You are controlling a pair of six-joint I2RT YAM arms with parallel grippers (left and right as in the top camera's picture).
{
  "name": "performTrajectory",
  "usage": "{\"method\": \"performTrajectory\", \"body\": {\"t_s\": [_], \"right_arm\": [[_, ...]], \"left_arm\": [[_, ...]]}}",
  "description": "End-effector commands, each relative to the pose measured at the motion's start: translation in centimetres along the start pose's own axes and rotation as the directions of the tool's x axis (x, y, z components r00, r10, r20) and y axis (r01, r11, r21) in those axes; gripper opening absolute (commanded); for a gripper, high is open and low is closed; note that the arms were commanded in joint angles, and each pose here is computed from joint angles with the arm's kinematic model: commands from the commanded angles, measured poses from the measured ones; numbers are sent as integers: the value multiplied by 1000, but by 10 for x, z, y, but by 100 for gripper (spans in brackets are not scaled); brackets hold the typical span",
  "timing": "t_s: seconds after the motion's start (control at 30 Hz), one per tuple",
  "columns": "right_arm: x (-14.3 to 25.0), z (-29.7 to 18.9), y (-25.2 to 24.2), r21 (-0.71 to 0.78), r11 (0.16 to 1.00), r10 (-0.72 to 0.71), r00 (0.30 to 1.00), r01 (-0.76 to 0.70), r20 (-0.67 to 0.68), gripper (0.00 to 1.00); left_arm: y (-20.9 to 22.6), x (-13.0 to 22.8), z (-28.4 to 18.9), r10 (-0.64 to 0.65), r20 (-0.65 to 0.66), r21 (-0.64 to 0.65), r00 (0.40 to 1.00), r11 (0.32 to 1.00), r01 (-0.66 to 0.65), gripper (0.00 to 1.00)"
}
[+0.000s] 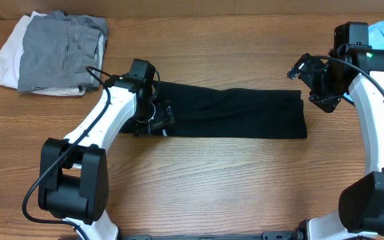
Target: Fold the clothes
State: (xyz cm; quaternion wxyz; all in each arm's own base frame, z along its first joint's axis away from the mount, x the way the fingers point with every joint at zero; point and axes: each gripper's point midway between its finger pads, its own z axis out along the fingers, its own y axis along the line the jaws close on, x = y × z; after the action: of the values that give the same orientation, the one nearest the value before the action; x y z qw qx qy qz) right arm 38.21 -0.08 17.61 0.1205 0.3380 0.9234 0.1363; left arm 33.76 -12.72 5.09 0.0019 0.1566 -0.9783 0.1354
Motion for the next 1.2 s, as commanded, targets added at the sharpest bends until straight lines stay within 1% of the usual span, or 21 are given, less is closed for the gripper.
{"method": "performTrajectory", "body": {"t_s": [0.0, 0.1, 0.17, 0.3, 0.37, 0.47, 0.63, 0.7, 0.8, 1.03, 1.13, 1.17], "right_arm": [[-3, -6, 3, -17, 1000, -10, 1000, 10, 17, 100], [-4, -6, 2, -11, 1000, -10, 1000, 10, 22, 100], [-4, -6, 2, -11, 1000, -10, 1000, 10, 21, 100], [-4, -6, 2, -10, 1000, -9, 1000, 9, 19, 100], [-4, -5, 2, -9, 1000, -9, 1000, 9, 19, 100], [-4, -4, 2, -7, 1000, -8, 1000, 9, 16, 100], [-3, -3, 1, -3, 1000, -7, 1000, 7, 10, 100], [-3, -2, 1, -2, 1000, -7, 1000, 7, 9, 100], [-3, -2, 1, -2, 1000, -7, 1000, 7, 9, 100], [-3, -2, 0, 1, 1000, -7, 1000, 7, 11, 100], [-3, -2, 0, 1, 1000, -11, 1000, 11, 11, 100], [-3, -2, 0, 1, 1000, -11, 1000, 11, 11, 100]], "left_arm": [[-2, -5, 9, -46, 4, 13, 999, 999, 46, 79], [-7, -13, 9, -62, 31, 35, 998, 998, 61, 72], [-9, -16, 8, -69, 43, 43, 997, 997, 67, 69], [-9, -16, 8, -68, 45, 45, 997, 997, 66, 68], [-9, -17, 8, -67, 46, 45, 997, 997, 65, 61], [-11, -18, 8, -66, 52, 52, 996, 997, 63, 46], [-15, -18, 8, -66, 46, 70, 997, 996, 63, 34], [-16, -19, 8, -65, 52, 74, 997, 995, 61, 25], [-20, -25, 7, -58, 75, 91, 996, 995, 51, 4], [-34, -47, 3, -28, 164, 148, 986, 989, 4, 4], [-36, -58, 0, -17, 217, 145, 976, 989, -15, 4], [-36, -65, -1, 4, 254, 134, 967, 990, -39, 4]]}}
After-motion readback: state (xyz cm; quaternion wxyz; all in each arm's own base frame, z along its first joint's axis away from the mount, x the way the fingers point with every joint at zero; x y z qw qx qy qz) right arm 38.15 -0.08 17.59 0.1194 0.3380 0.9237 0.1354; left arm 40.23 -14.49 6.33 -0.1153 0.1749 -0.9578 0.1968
